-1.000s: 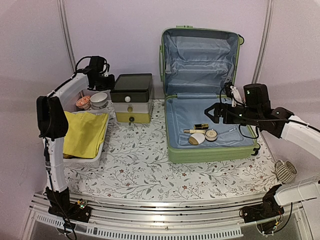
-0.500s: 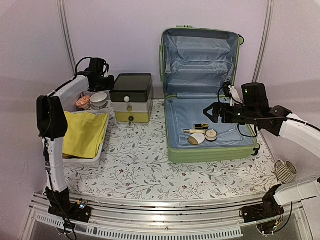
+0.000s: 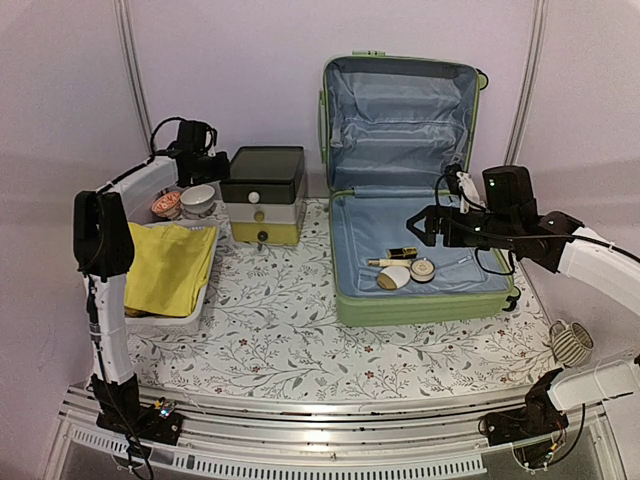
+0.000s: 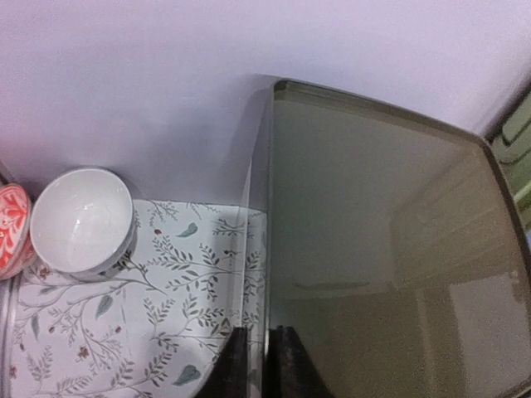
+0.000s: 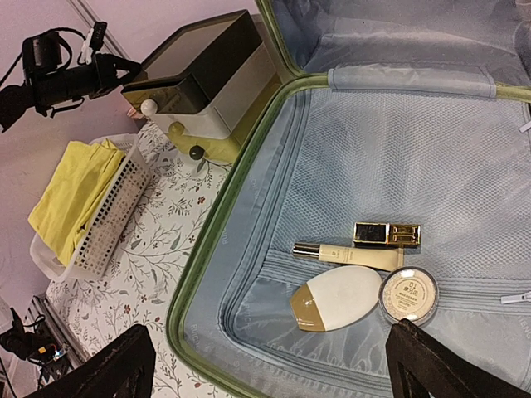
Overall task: Open, take out, and arrange the luggage
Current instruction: Move the storage box to the center of the board.
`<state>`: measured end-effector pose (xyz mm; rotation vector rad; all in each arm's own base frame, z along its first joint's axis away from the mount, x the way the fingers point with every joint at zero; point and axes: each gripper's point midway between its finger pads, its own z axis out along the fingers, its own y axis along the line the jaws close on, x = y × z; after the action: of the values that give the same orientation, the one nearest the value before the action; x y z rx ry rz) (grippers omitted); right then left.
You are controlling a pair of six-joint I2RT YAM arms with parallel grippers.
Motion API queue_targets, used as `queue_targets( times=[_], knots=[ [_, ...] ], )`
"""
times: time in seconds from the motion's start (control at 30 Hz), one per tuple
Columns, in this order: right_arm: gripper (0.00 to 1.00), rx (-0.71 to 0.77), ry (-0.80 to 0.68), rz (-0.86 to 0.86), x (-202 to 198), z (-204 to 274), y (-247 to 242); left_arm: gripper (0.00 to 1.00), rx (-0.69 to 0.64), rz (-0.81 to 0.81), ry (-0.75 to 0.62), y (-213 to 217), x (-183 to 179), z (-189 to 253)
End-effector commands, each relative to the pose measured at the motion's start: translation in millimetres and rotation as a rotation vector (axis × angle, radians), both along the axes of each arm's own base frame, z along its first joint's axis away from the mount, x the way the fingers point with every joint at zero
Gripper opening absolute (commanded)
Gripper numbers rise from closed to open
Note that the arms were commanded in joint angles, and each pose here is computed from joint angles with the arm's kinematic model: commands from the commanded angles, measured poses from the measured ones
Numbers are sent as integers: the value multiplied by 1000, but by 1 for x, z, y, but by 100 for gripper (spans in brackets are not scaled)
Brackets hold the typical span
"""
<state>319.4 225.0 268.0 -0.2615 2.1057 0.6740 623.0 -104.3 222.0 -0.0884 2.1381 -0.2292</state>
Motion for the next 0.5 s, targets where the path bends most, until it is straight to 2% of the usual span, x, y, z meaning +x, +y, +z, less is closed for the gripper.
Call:
queue_targets(
  times=[0.0,0.07,0.13,0.2,0.27,0.47],
  knots=[
    [99,-1,-20,-5,3,8,-1,37,-26,19,-20,6,-3,2],
    [99,0,-19,-3,3,7,-1,55,-34,18,-37,8,-7,11],
    [99,-1,-17,-2,3,7,-1,68,-59,-2,-45,7,-8,16],
    [99,0,-17,0,3,7,0,74,-97,-25,-33,6,-4,16],
    [99,2,-16,2,3,7,0,72,-130,-34,10,9,2,7],
    [99,6,-15,4,2,7,0,58,-218,-101,160,3,13,-38]
  ],
)
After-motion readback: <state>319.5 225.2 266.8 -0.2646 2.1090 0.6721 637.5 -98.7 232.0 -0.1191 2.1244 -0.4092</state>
